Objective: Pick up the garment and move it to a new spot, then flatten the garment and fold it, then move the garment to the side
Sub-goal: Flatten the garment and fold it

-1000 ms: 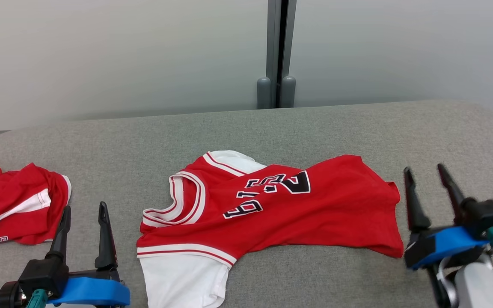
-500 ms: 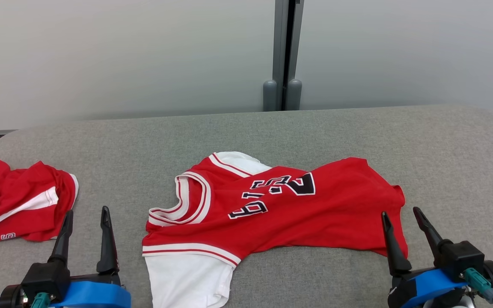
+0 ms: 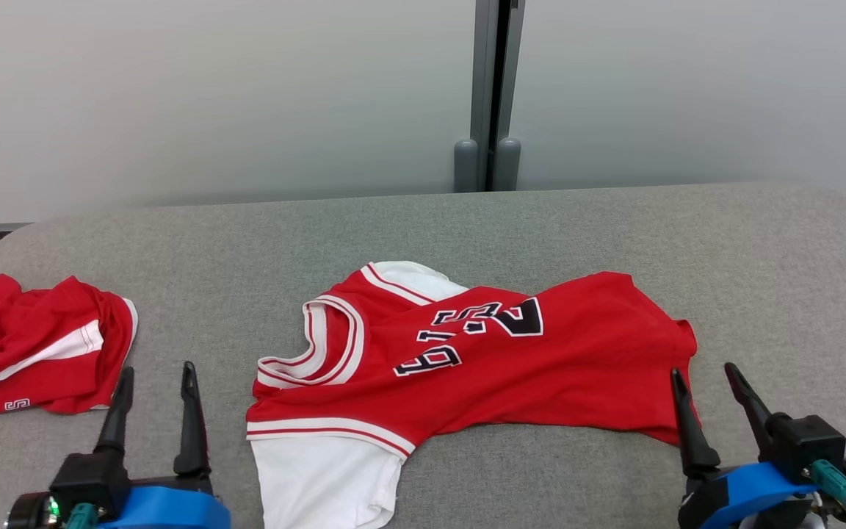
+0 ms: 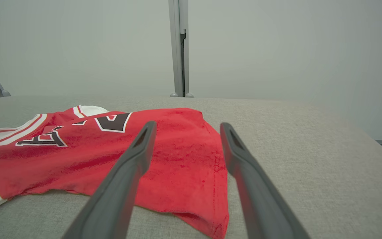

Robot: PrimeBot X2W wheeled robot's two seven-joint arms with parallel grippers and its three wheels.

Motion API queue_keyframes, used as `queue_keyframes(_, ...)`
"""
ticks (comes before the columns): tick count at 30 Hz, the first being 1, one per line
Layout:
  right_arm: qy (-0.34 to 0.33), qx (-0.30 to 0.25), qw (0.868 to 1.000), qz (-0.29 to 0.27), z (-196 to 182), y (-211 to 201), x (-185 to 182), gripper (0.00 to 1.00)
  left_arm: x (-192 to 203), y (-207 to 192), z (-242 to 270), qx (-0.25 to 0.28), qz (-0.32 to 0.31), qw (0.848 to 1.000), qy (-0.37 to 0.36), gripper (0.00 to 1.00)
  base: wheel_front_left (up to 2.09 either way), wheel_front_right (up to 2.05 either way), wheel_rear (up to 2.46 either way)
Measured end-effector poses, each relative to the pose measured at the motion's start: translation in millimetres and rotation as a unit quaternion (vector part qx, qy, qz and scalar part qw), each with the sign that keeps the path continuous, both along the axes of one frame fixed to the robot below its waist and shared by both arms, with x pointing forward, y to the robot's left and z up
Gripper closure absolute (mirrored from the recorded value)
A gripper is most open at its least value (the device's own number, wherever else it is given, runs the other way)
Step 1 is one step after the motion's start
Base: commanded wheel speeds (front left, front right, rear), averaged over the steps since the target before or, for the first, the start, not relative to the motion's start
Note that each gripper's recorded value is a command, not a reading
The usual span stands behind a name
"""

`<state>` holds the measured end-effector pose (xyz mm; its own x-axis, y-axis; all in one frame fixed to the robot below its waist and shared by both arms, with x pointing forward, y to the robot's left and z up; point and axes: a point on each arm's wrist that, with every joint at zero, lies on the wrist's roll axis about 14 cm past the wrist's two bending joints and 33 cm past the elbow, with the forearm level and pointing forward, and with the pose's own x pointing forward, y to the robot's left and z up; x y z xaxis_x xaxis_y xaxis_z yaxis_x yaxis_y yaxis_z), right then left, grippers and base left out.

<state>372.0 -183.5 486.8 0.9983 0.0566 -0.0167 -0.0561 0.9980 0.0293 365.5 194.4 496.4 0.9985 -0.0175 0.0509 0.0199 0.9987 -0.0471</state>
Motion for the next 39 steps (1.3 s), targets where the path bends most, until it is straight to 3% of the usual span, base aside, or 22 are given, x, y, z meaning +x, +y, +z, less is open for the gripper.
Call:
queue_keyframes(9, 0.068, -0.007, 0.997, -0.038, -42, -25, -14, 0.0, -22, -22, -54, -0.008, -0.033, 0.996, 0.086, 0.0, 0.0, 0.0, 0.0)
queue_keyframes(23, 0.138, -0.003, 0.989, -0.048, -89, -30, -26, 0.0, -75, -64, -127, 0.0, -0.128, 0.965, 0.228, 0.0, 0.0, 0.0, 0.0)
queue_keyframes(30, 0.151, -0.006, 0.988, -0.04, -96, -27, -16, 0.0, -86, -70, -142, -0.009, -0.144, 0.953, 0.266, 0.0, 0.0, 0.0, 0.0)
queue_keyframes(39, 0.188, -0.004, 0.982, -0.024, -114, -18, -8, 0.0, -81, -76, -147, -0.017, -0.154, 0.95, 0.271, 0.0, 0.0, 0.0, 0.0)
